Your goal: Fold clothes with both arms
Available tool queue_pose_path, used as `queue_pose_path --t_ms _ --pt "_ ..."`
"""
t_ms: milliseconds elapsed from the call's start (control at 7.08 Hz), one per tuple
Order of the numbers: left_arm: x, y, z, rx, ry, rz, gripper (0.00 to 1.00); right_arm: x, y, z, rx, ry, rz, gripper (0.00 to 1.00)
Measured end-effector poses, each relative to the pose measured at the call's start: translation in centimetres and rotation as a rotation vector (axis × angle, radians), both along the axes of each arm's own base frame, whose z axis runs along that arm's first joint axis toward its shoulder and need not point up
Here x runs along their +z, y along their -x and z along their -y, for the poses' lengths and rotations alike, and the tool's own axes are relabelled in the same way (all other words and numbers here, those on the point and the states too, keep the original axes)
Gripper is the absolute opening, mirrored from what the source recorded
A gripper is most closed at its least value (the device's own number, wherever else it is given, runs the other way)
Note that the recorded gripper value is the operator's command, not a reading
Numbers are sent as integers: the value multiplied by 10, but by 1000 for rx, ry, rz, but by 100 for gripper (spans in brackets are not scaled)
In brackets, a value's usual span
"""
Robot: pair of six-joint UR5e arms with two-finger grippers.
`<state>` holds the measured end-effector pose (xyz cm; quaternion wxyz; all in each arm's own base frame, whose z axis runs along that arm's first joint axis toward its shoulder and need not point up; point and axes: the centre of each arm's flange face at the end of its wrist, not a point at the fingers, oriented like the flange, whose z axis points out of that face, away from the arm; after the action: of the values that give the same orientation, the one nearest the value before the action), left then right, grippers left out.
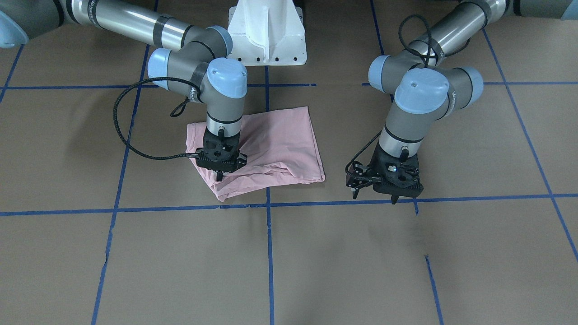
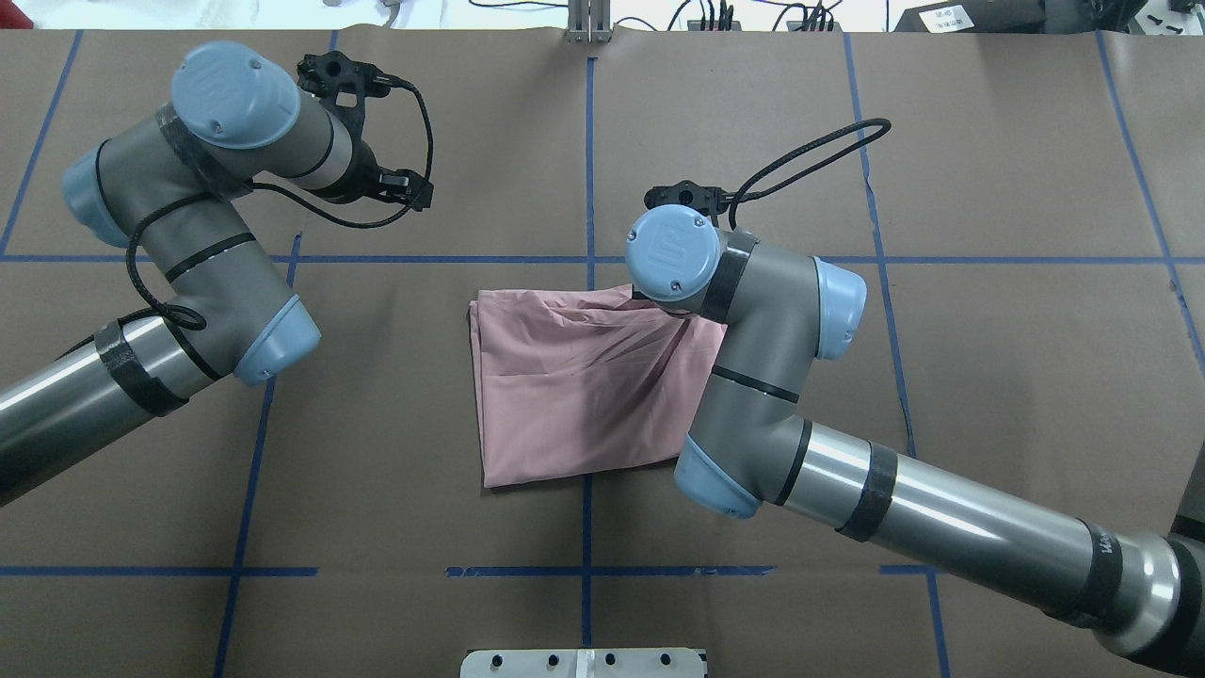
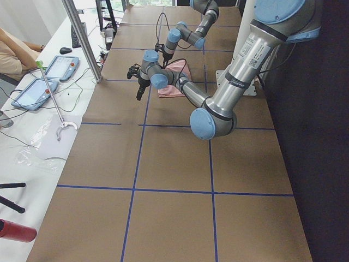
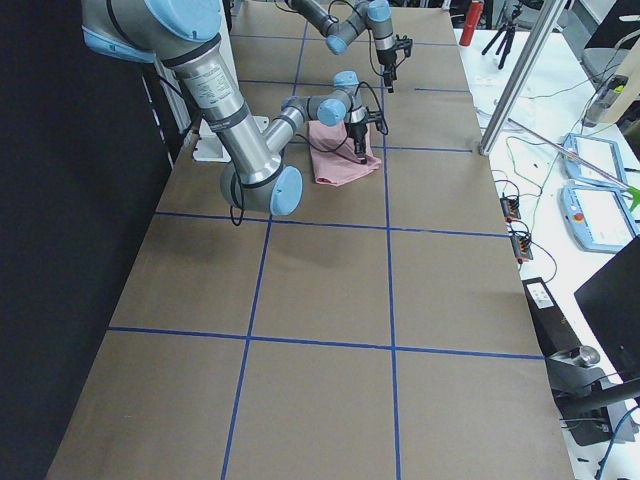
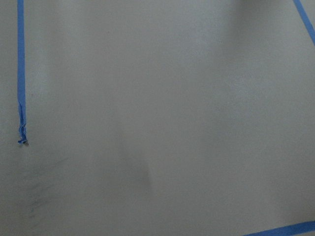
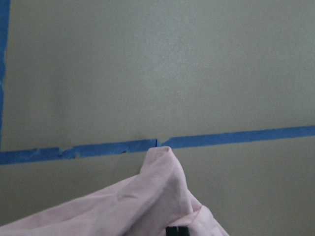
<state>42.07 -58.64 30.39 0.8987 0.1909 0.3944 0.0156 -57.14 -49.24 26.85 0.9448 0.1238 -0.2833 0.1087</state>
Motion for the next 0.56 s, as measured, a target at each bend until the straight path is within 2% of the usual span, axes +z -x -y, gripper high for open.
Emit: queue_pose_path --t_ms 282,565 --pt "2 0 -1 -8 12 -4 100 0 -1 9 1 -4 -12 100" --pt "-2 -20 -15 -28 66 -38 100 -28 -15 22 -19 -19 29 100"
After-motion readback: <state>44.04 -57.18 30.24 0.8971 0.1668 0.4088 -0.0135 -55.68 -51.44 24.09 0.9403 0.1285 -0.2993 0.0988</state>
